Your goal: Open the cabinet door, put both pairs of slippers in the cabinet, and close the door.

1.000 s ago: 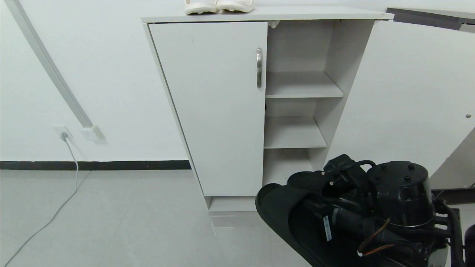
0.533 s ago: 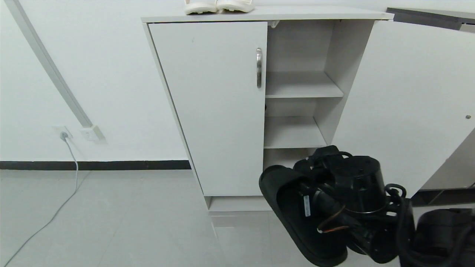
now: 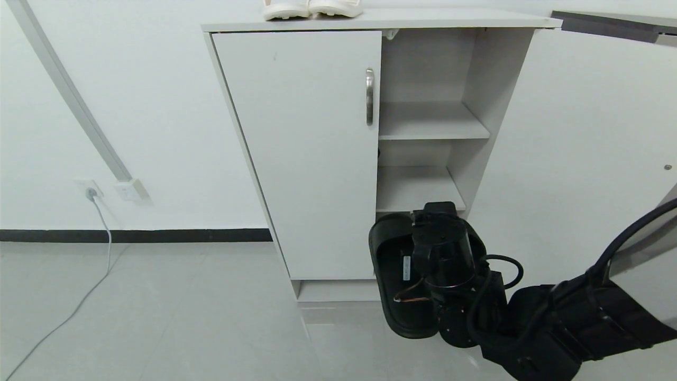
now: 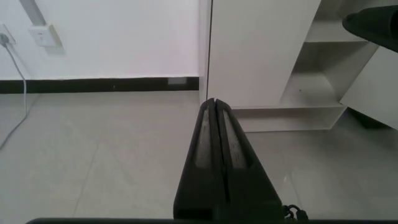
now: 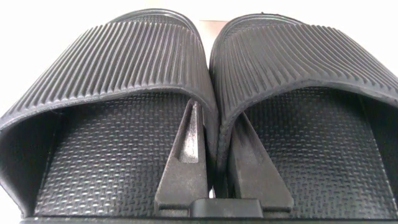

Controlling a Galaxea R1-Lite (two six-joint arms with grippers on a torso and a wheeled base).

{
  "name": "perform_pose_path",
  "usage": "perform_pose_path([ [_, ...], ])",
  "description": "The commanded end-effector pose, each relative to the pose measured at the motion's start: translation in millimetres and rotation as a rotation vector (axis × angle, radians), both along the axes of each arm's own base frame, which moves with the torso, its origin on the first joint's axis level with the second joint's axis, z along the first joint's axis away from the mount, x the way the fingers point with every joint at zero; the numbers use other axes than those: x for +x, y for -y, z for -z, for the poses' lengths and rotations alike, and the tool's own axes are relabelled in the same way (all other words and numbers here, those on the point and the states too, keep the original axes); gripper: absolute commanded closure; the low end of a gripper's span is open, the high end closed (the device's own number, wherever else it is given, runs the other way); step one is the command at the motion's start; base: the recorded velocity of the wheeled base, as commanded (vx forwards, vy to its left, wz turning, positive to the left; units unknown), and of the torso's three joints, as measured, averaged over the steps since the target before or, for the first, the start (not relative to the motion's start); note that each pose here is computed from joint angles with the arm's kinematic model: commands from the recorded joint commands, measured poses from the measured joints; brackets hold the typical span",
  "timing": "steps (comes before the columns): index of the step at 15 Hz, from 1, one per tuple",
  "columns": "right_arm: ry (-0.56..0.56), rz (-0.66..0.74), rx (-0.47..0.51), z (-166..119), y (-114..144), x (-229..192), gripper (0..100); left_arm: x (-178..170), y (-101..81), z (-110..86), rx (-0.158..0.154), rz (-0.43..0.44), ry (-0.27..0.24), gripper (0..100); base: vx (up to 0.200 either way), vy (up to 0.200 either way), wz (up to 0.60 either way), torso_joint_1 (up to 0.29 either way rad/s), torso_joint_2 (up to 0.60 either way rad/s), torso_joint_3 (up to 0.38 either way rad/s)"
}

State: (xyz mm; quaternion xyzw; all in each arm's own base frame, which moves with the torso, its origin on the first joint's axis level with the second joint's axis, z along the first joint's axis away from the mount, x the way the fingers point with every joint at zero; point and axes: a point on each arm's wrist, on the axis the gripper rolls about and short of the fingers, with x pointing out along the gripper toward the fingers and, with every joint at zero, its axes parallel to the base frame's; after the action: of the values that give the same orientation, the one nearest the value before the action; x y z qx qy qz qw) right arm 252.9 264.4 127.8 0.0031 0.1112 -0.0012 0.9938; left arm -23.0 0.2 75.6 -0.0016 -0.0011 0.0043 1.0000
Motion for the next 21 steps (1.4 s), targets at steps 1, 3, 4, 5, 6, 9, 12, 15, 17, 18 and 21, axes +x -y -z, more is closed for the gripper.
perform_pose_path([
  [1,-0.006,0.000,-0.006,4.0,-1.2,1.0,100,0.3,0.0,0.0,0.000,-0.001,-0.004,100,0.000,-0.200,0.00,0.002,0.00,0.007],
  [3,-0.008,0.000,-0.008,4.7,-0.8,0.7,100,0.3,0.0,0.0,0.000,-0.001,-0.004,100,0.000,-0.200,0.00,0.002,0.00,0.002],
  [4,-0.015,-0.001,-0.013,7.4,0.0,0.0,100,0.3,0.0,0.0,0.000,-0.001,-0.004,100,0.000,-0.200,0.00,0.002,0.01,-0.007],
  [5,-0.019,-0.002,-0.016,8.7,0.6,0.2,100,0.3,0.0,0.0,0.000,-0.001,-0.004,100,0.000,-0.200,0.00,0.002,0.00,-0.002],
  [6,-0.021,-0.005,-0.018,9.4,0.4,0.3,100,0.3,0.0,0.0,0.000,-0.001,-0.004,100,0.000,-0.200,0.00,-0.002,0.00,0.002],
  [9,-0.035,0.009,-0.032,20.8,-0.1,8.3,100,0.3,0.0,0.0,0.000,-0.001,-0.004,100,0.000,0.000,0.00,0.000,0.00,0.000],
  [12,-0.009,0.030,-0.011,21.5,-2.2,21.3,100,0.3,0.0,0.0,0.000,-0.001,-0.004,100,0.000,0.000,0.00,0.000,0.00,0.000],
  [15,0.004,0.055,-0.002,22.2,-4.4,35.0,100,0.2,0.0,-0.4,0.003,-0.001,-0.002,100,0.000,0.000,0.00,0.000,0.00,0.000],
  [17,0.002,0.055,-0.004,23.2,-4.4,35.0,100,0.2,0.0,-0.4,0.003,-0.001,-0.002,100,0.000,0.000,0.00,0.000,0.00,0.000],
  [18,0.001,0.052,-0.005,24.0,-5.6,34.6,100,0.3,0.0,0.0,0.003,-0.001,-0.004,100,0.000,0.000,0.00,0.000,0.00,0.000],
  [21,-0.009,0.040,-0.010,35.3,-13.6,41.2,100,0.2,0.0,-0.4,0.003,0.001,-0.002,100,0.000,0.000,0.00,0.000,0.00,0.000],
])
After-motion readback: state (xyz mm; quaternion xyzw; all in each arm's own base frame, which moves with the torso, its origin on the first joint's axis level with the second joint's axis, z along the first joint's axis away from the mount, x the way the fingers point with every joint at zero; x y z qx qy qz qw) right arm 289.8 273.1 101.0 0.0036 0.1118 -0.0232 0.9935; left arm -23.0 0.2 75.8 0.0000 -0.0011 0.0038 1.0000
